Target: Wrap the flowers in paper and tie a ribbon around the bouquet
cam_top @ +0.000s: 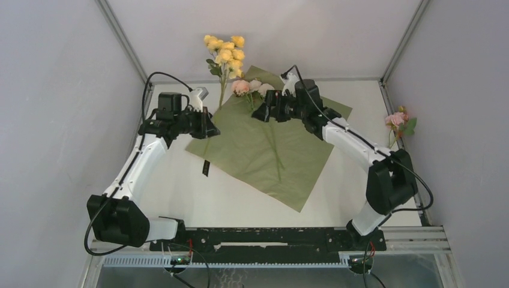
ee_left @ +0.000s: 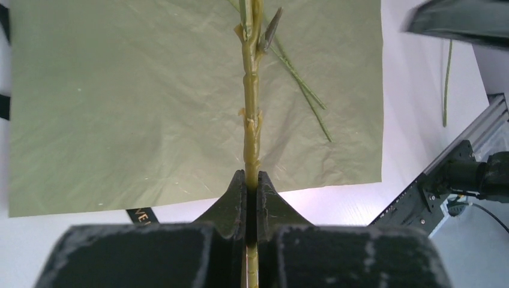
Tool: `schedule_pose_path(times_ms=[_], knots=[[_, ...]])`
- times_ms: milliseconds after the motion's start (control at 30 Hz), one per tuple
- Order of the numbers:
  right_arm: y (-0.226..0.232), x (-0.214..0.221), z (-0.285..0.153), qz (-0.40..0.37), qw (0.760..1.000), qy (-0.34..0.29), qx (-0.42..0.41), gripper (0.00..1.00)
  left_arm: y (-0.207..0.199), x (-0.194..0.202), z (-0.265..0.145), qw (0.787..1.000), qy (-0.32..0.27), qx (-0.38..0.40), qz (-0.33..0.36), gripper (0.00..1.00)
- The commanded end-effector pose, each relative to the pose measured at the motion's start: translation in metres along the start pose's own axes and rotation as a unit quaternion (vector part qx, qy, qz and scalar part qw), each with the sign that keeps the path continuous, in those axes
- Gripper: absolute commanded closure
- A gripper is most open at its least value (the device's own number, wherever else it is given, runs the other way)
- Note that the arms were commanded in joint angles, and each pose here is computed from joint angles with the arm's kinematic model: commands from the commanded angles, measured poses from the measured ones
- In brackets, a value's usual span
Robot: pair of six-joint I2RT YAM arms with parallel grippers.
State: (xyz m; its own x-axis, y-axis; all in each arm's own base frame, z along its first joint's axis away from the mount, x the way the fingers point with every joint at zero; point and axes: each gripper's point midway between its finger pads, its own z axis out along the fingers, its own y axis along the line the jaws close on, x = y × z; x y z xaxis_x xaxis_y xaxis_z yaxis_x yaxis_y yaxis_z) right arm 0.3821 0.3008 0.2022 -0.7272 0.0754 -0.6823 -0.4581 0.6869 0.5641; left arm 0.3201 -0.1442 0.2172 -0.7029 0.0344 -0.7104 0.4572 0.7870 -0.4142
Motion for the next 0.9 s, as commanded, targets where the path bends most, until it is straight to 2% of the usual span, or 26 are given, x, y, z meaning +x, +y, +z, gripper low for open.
schedule_pose_path(times_ms=[0,100,233,333,400,567,600,633,667,700,733,767,800,867], knots=[[0.116,-0.048,-0.013,0.004,0.973,-0.120,-0.198,0.05,-0.018,-0.004,0.009,0.999,-0.009,0.034,0.015,1.00],[0.133,-0.049,0.006,0.034,0.964,-0.140,-0.222,0.06,-0.026,0.001,0.012,0.999,-0.001,0.042,0.023,1.00],[0.135,-0.046,0.031,0.074,0.959,-0.132,-0.240,0.07,-0.034,0.009,0.016,0.998,0.009,0.051,0.028,1.00],[0.135,-0.043,0.044,0.087,0.956,-0.119,-0.252,0.13,-0.036,0.020,0.024,0.998,0.026,0.055,0.029,1.00],[0.132,-0.040,0.049,0.086,0.958,-0.112,-0.248,0.30,-0.040,0.030,0.031,0.997,0.042,0.061,0.029,1.00],[0.103,-0.036,0.052,0.092,0.970,-0.099,-0.200,0.95,-0.056,0.052,0.044,0.992,0.080,0.088,0.043,1.00],[0.093,-0.033,0.052,0.090,0.975,-0.094,-0.180,1.00,-0.058,0.054,0.045,0.991,0.083,0.091,0.044,1.00],[0.084,-0.033,0.048,0.082,0.980,-0.092,-0.159,1.00,-0.058,0.054,0.046,0.991,0.086,0.093,0.044,0.98],[0.068,-0.024,0.048,0.070,0.987,-0.077,-0.125,1.00,-0.057,0.054,0.046,0.991,0.089,0.088,0.041,0.86],[0.054,-0.019,0.045,0.056,0.992,-0.067,-0.093,1.00,-0.055,0.050,0.046,0.992,0.091,0.077,0.041,0.62],[0.038,-0.014,0.042,0.039,0.996,-0.056,-0.058,1.00,-0.050,0.048,0.044,0.993,0.097,0.060,0.043,0.43],[0.020,-0.005,0.039,0.021,0.999,-0.034,-0.015,1.00,-0.041,0.045,0.044,0.993,0.102,0.036,0.051,0.31],[-0.003,0.000,0.034,-0.001,0.999,-0.020,0.044,1.00,-0.034,0.043,0.043,0.992,0.108,0.018,0.059,0.25],[-0.035,0.012,0.026,-0.050,0.991,0.022,0.124,1.00,-0.017,0.038,0.041,0.993,0.106,-0.008,0.057,0.19]])
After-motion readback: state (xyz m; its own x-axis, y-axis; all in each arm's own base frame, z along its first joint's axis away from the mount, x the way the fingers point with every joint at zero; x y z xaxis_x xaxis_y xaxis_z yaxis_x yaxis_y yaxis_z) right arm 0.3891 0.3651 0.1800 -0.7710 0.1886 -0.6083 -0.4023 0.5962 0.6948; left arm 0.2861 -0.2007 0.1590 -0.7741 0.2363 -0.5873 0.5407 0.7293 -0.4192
